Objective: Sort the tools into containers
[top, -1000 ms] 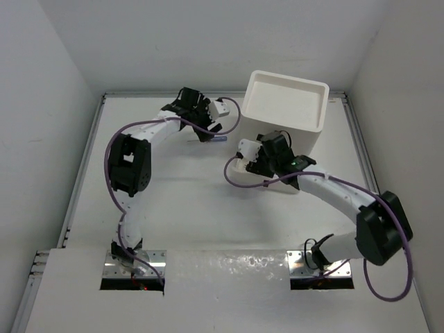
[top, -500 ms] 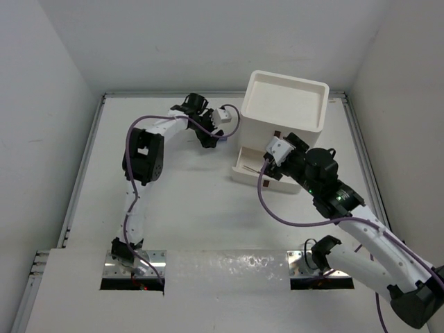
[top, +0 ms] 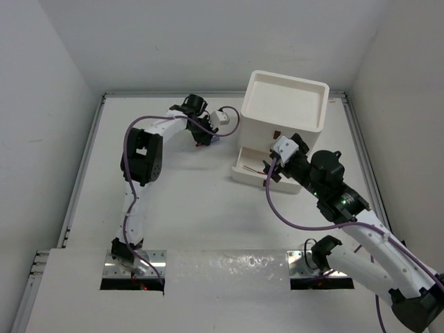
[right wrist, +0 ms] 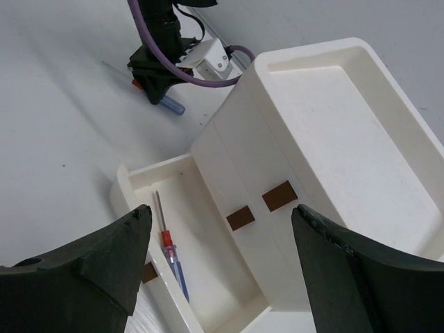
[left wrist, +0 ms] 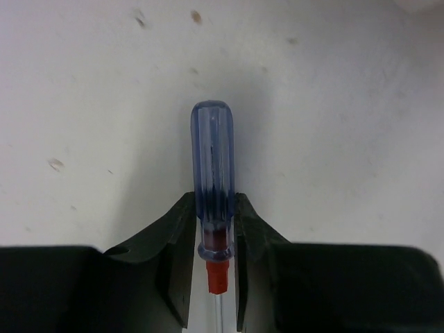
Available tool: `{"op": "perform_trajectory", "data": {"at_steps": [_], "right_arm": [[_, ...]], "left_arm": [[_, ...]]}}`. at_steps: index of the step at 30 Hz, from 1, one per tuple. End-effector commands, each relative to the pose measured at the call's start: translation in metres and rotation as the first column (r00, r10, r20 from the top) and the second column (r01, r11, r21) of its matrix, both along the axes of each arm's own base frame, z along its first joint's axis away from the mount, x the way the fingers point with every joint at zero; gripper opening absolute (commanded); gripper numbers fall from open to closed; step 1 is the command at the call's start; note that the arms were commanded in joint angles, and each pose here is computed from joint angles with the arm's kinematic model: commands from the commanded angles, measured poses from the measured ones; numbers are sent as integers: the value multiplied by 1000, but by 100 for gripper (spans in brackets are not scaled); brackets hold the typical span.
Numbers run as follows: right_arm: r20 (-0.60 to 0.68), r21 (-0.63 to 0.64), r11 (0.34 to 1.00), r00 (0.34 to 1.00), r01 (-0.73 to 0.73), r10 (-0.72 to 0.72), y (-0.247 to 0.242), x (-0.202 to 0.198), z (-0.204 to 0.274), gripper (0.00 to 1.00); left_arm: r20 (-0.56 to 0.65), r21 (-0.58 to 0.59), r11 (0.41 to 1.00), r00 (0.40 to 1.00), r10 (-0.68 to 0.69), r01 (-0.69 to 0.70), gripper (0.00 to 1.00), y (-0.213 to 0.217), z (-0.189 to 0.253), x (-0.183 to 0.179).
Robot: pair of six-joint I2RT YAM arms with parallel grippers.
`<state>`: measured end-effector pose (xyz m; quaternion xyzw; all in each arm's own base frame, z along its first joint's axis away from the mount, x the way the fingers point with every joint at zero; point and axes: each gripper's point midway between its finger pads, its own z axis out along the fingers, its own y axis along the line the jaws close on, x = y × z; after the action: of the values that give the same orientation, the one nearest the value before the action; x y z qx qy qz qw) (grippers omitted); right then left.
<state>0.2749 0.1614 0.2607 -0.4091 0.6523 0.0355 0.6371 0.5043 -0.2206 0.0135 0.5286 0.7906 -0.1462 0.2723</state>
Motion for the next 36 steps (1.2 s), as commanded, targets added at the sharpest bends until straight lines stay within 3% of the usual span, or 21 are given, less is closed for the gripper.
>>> {"op": "perform_trajectory", "data": {"at_steps": [1,6,10,11,15,17,21,23,27,28,29,36], "right_arm": [[35,87,996,999,-14,11,5,-2,22,80],[31,127,989,996,77,-81,-9,3,30,80],[-6,178,938,954,297,-301,-41,15,39,80],[-22,177,926,942,335,-336,-47,16,40,80],[-63,201,866,889,457,-454,-67,18,42,80],[-61,233,820,849,523,-525,-82,17,46,80],[-61,310,695,743,649,-667,-114,10,52,78],[-92,338,594,654,730,-751,-135,2,53,77],[-102,355,464,527,812,-844,-168,-17,58,76],[-105,338,454,513,824,-852,-171,-21,55,76],[-105,332,452,508,828,-855,-173,-23,54,76],[-134,279,528,577,802,-806,-161,-24,32,76]], "left_arm": [[-44,25,1000,999,4,-3,0,18,26,-30],[72,-91,996,997,28,-21,0,9,110,-41],[206,-161,984,978,-37,71,0,5,183,-78],[259,-157,980,963,-75,118,0,2,206,-92],[336,-99,965,921,-198,243,0,-15,226,-142],[348,-40,960,905,-245,276,0,-27,214,-162],[355,20,899,838,-415,437,0,-96,197,-220],[365,40,886,819,-443,462,0,-119,192,-224],[352,83,857,790,-503,508,0,-176,169,-212],[337,96,850,787,-517,517,0,-187,153,-206],[367,85,852,778,-509,517,0,-192,165,-202],[412,192,866,763,-498,461,3,-214,121,-159]]}}
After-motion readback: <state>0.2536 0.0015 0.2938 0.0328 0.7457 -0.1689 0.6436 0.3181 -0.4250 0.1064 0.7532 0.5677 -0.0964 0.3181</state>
